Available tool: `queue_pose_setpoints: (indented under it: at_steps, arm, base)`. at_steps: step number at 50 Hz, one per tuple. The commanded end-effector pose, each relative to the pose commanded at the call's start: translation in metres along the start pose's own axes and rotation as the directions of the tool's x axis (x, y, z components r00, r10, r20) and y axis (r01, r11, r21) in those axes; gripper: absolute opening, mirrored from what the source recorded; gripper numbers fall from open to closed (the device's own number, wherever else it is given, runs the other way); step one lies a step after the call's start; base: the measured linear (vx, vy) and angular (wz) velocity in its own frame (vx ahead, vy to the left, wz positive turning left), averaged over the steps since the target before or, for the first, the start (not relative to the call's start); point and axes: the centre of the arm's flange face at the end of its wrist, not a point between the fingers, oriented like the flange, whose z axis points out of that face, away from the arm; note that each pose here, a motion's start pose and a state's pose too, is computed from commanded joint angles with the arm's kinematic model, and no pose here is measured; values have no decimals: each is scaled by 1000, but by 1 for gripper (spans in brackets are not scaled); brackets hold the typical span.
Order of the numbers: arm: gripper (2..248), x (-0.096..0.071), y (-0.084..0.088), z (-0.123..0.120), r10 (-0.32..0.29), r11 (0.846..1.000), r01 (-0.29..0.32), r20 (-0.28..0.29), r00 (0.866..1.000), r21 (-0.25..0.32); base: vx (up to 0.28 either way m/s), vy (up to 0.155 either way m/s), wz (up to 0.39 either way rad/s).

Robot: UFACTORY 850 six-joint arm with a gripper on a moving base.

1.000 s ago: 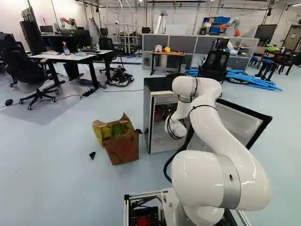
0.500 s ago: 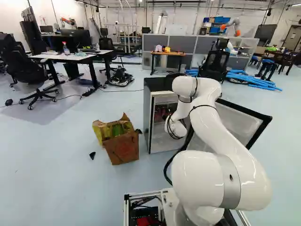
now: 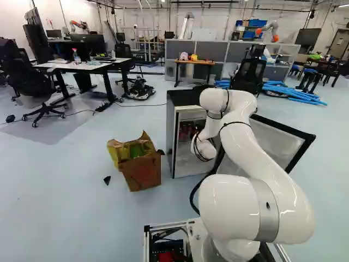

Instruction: Grab a drink from the fridge

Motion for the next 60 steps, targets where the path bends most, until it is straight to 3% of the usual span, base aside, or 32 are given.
queue_pose_setpoints:
  at_steps: [60]
  arm:
    - [171,0,-2,29,-11,1000,11,-48,999,7]
  base:
    - [0,0,0]
